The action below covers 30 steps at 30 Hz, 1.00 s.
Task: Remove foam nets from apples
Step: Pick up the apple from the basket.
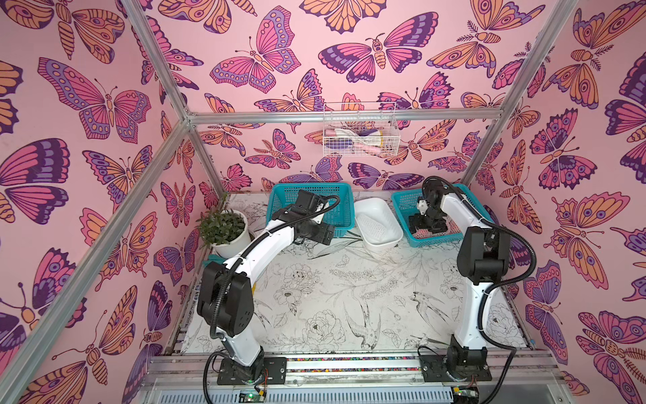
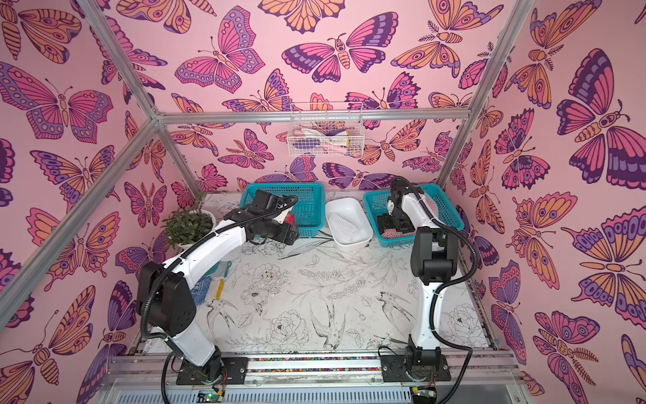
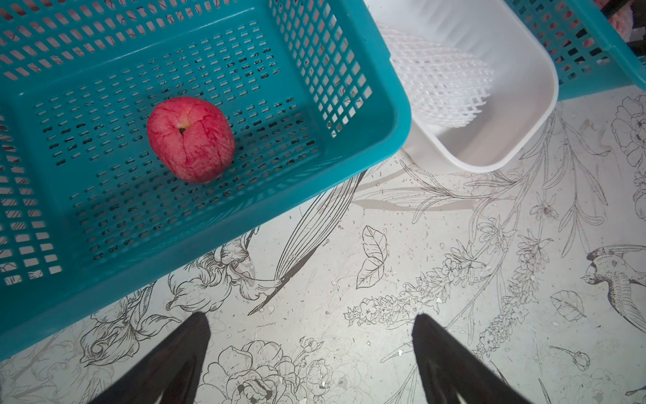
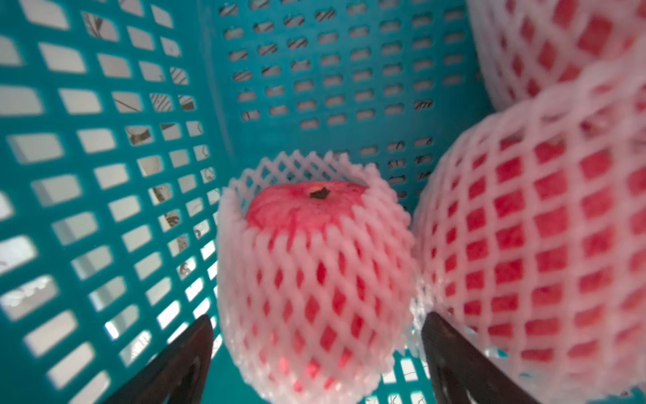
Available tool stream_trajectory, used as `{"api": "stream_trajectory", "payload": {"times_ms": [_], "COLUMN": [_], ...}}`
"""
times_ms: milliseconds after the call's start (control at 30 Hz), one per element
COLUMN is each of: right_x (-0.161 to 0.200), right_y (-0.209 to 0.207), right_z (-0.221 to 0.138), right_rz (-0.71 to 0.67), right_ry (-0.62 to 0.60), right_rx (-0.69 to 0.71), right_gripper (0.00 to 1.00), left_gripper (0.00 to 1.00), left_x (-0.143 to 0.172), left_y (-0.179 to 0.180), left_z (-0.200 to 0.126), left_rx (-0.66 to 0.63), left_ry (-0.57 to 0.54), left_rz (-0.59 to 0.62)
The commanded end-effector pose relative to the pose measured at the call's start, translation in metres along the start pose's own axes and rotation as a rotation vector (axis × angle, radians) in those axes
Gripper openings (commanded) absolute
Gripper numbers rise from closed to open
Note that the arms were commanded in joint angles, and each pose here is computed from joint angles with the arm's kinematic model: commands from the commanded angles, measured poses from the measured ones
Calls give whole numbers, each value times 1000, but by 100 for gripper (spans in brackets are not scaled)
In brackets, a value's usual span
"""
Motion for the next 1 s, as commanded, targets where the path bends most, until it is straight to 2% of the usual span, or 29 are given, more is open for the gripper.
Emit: {"api": "stream_trajectory", "payload": {"times_ms": [0, 133, 267, 500, 633, 967], "right_x": [-2, -4, -8, -11, -12, -15], "right_y": [0, 1, 6, 11, 10, 9], "right_z": [8, 16, 15, 11, 0, -43], "right_rz": [-16, -25, -50, -78, -83, -77], "right_ry": [25, 37, 21, 8, -16, -114], "right_rx": [17, 8, 0, -2, 11, 56], "right_gripper": [96, 94, 88, 70, 65, 60], "left_gripper": [93, 92, 92, 92, 92, 92], "left_x": [4, 4, 3, 4, 4, 7], "left_y": [-1, -1, -1, -1, -1, -6], "left_z": [8, 8, 8, 9, 8, 6], "left_rx": [7, 6, 2, 4, 3, 20], "left_ry": [17, 16, 14, 16, 14, 17], "left_rz": [11, 18, 24, 29, 33, 39]}}
Point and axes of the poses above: each gripper's point midway between its finger pads, its own z axis out along the fingers, its own y axis along the line the jaws close on, x = y × z, the point moved 6 cm from there along -z, back along the fingers, and after that the axes turned 13 degrees about -z, right-handed, at the moved point
